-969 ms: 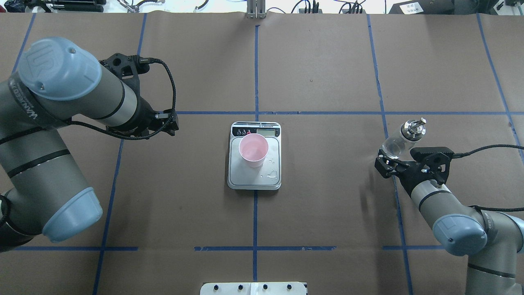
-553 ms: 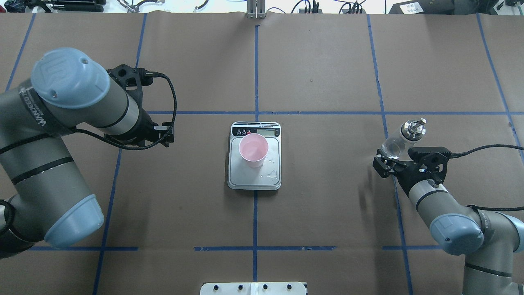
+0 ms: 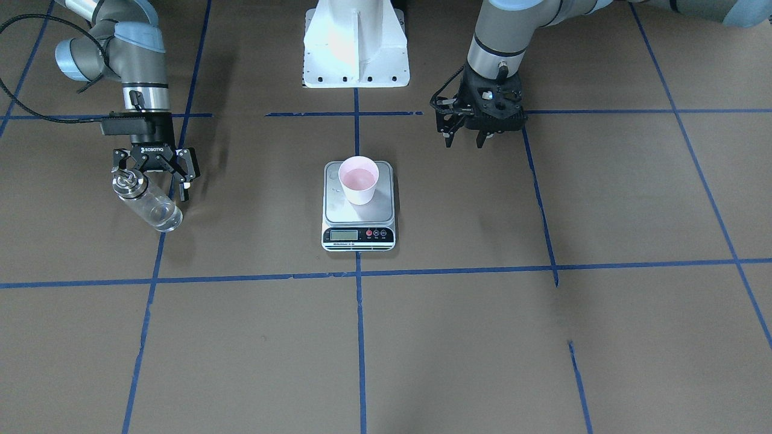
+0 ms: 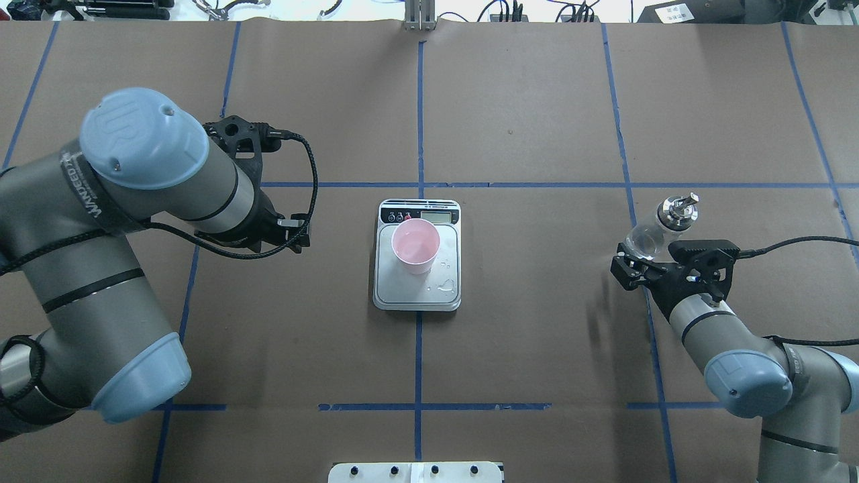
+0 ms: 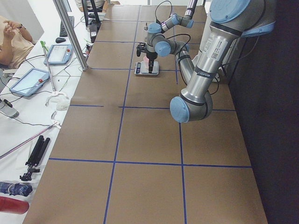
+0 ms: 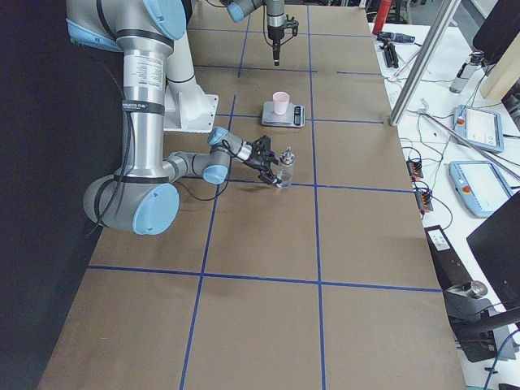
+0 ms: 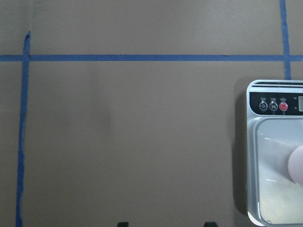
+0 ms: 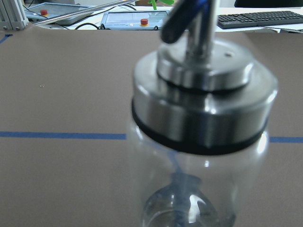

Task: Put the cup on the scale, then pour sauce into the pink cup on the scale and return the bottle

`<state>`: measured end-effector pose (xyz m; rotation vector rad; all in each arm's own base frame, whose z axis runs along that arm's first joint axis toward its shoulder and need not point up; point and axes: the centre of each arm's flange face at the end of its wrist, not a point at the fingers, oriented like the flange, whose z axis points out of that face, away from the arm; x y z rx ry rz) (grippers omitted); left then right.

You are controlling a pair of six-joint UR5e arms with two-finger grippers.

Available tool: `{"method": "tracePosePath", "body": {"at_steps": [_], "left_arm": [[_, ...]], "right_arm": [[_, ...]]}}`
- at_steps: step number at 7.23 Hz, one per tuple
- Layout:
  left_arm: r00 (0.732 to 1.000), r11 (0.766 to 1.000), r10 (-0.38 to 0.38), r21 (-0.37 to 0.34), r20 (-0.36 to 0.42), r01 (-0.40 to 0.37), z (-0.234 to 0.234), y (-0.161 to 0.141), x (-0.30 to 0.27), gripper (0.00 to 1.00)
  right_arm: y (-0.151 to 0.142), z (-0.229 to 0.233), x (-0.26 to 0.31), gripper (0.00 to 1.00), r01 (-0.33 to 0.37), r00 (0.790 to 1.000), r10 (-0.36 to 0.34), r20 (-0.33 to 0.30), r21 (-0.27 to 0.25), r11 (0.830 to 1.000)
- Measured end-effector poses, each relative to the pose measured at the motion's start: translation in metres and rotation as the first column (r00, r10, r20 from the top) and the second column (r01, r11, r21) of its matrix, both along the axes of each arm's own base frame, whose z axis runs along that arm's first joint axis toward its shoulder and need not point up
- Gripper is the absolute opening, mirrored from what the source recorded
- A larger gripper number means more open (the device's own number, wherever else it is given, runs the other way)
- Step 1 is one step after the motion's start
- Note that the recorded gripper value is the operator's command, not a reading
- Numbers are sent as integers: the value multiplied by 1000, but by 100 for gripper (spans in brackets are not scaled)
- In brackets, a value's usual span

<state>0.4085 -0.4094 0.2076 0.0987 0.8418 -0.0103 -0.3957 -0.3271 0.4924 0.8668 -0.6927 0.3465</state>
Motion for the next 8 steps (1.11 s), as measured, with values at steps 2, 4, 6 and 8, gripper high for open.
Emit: {"method": "tracePosePath", "body": {"at_steps": [2, 4, 6, 8], "left_arm": [[1000, 1000, 16, -1, 1, -16, -5, -1, 16, 0], [1000, 1000, 19, 4, -10, -19, -11, -1, 20, 0], [999, 1000, 8, 4, -35, -8, -18, -1, 20, 0], [996, 998, -45, -38, -78, 42, -25, 0, 20, 69]], "right_arm": [[0, 0, 0, 100, 0, 1000, 0, 0, 0, 1000], [0, 0, 0, 100, -1, 1000, 1, 1, 1, 1000], [0, -1, 0, 100, -1, 1000, 1, 1, 1, 1000], [0, -1, 0, 100, -1, 1000, 1, 2, 2, 1000]]}}
